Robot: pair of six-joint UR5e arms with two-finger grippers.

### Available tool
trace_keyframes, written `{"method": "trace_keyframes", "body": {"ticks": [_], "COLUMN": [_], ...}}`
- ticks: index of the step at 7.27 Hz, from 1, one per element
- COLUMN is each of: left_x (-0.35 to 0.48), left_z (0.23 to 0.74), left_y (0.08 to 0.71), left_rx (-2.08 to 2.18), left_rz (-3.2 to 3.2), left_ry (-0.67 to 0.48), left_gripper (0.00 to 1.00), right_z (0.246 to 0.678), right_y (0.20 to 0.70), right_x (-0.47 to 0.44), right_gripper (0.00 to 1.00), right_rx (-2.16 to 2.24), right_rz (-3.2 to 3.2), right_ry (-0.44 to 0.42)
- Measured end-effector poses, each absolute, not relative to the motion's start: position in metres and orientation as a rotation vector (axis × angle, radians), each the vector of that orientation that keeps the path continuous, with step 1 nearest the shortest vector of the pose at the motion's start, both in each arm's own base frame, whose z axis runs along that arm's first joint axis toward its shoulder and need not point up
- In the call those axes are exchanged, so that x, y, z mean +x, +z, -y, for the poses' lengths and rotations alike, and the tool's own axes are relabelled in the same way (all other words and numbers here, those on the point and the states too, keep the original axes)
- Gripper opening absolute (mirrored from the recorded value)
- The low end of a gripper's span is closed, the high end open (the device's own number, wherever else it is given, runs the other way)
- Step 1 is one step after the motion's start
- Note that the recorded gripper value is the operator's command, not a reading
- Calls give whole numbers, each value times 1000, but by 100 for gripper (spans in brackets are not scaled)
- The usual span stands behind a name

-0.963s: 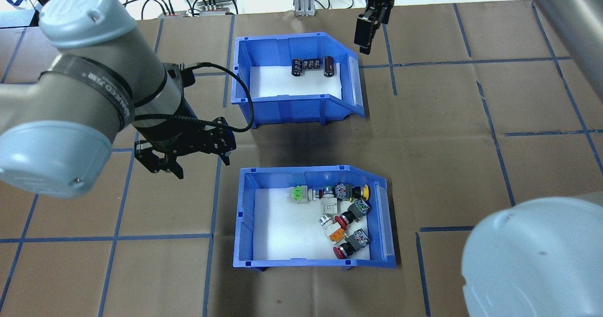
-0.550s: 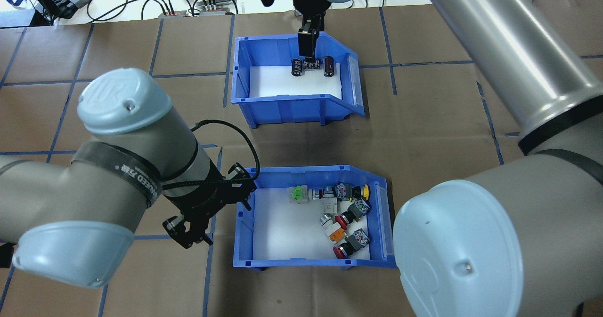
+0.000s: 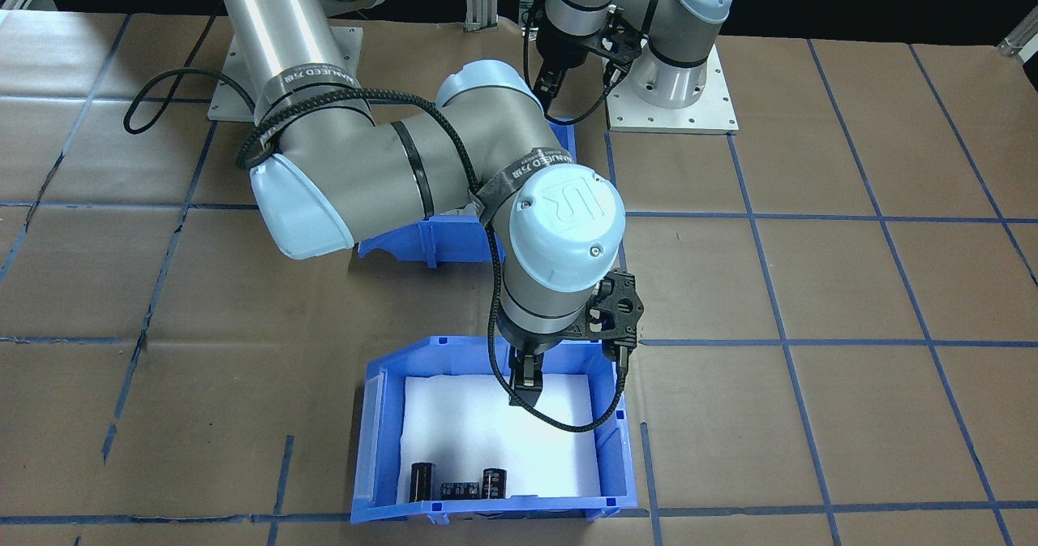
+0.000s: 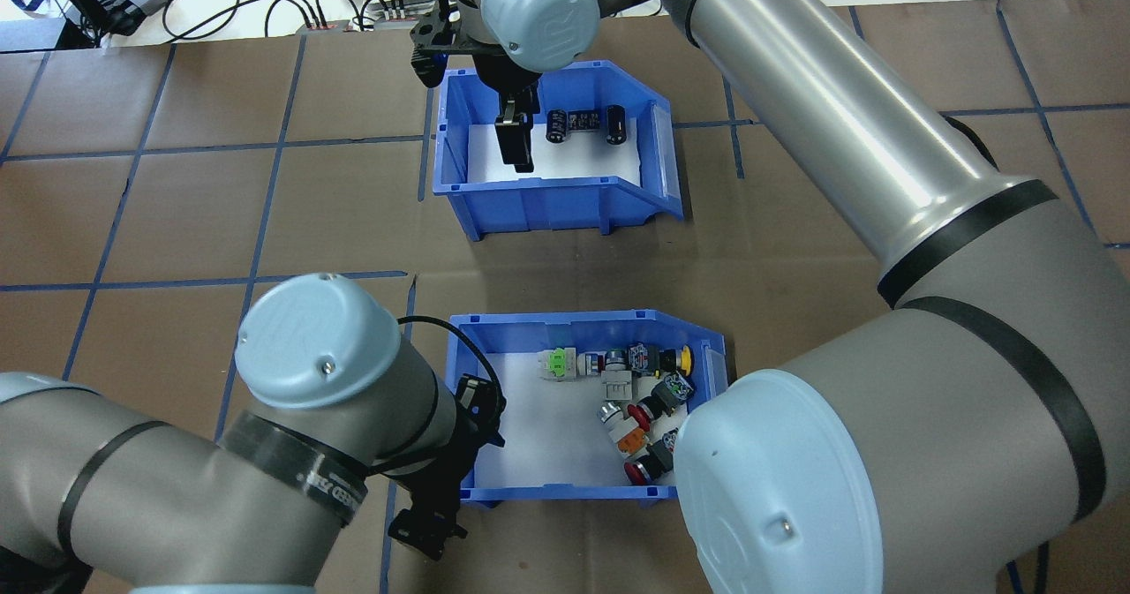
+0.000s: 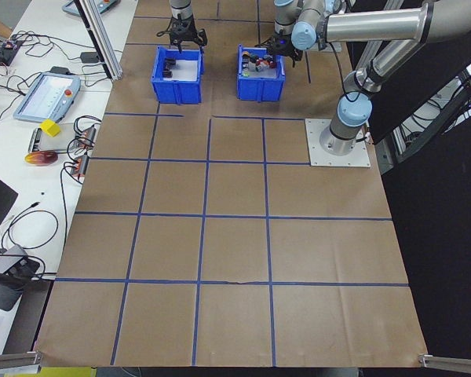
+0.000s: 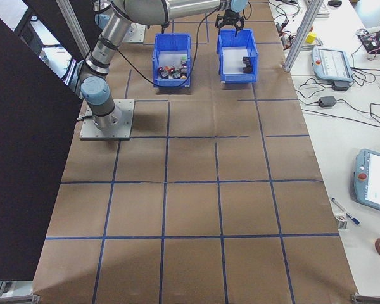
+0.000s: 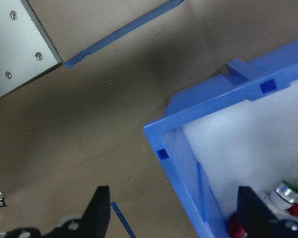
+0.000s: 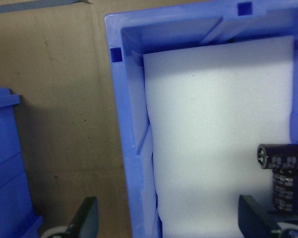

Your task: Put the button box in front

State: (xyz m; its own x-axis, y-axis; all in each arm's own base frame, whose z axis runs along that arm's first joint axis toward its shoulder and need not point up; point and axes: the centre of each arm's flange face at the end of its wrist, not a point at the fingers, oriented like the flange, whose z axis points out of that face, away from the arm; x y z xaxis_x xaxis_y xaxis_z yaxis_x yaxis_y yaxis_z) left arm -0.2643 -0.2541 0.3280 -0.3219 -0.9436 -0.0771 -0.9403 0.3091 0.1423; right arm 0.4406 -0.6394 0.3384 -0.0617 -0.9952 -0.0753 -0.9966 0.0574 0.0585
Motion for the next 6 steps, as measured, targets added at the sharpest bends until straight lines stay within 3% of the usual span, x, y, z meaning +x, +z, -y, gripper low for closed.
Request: {"method": "trace_keyframes", "body": {"ticks": [2, 4, 5, 6], "left_x": [-277, -287, -295, -303], "left_z": [238, 237, 237, 237], "left_y": [310, 297, 289, 278], "left_rx": [1917, 1958, 1972, 1990], "left_rz": [2417, 2375, 2358, 2356], "left_ry": [-221, -217, -209, -208], "left_gripper": [94, 94, 94, 94], "right_z": [633, 628, 625, 622], "right_y": [314, 279, 267, 264], "right_x": [444, 442, 439, 437], "right_gripper": [99, 94, 53, 29], "right_rx": [-2147, -2153, -2149, -2135], "right_rz": [-2249, -2257, -2266, -2280], "right_ry": [203, 183, 169, 158]}}
